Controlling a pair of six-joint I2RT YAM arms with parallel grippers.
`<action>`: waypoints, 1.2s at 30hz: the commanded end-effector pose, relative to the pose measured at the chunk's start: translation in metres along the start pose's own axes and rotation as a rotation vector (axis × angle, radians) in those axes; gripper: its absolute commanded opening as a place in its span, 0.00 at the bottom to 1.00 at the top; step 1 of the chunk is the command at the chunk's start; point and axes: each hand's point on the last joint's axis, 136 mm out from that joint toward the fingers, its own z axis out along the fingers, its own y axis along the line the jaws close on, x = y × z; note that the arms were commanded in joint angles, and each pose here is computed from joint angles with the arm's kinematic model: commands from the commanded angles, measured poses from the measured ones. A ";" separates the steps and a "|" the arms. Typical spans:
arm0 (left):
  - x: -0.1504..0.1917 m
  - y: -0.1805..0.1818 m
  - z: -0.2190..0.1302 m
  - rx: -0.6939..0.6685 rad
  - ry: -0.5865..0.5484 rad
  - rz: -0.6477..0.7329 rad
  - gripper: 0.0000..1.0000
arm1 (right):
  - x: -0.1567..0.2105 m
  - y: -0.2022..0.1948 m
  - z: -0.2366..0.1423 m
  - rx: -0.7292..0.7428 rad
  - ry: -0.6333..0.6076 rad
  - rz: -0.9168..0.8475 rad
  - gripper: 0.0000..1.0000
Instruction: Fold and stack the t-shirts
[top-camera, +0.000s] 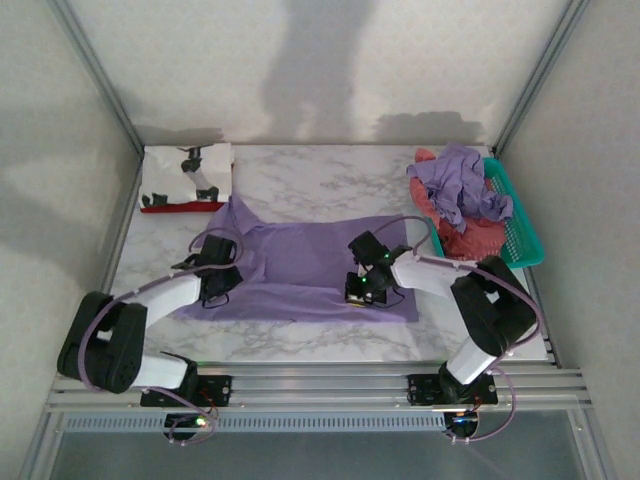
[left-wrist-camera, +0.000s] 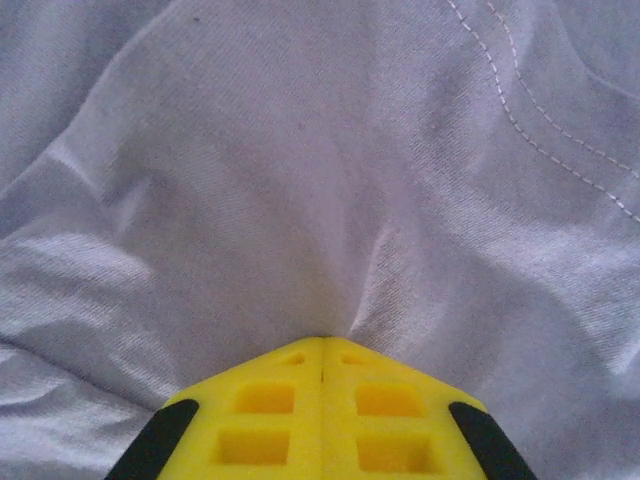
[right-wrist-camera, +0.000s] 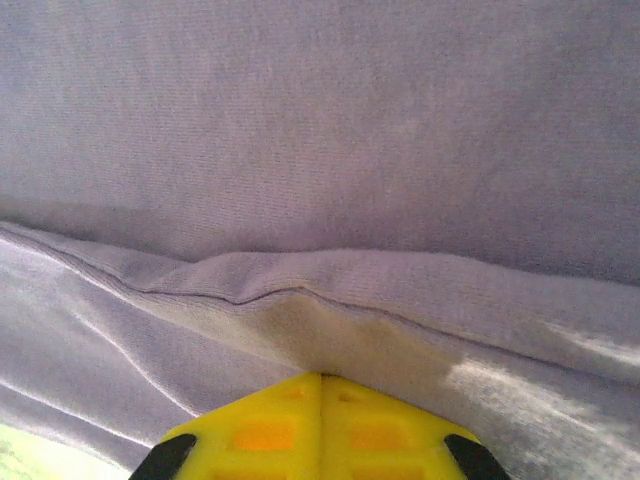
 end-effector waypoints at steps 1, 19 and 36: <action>0.033 0.029 0.000 -0.072 0.087 -0.027 0.00 | 0.046 -0.042 0.013 0.142 0.102 0.055 0.07; 0.017 0.001 -0.043 0.056 0.046 -0.061 0.13 | 0.046 -0.023 -0.043 0.089 -0.024 -0.010 0.37; -0.143 -0.080 -0.015 0.017 -0.137 0.090 0.43 | -0.036 0.004 -0.108 0.035 -0.145 -0.012 0.43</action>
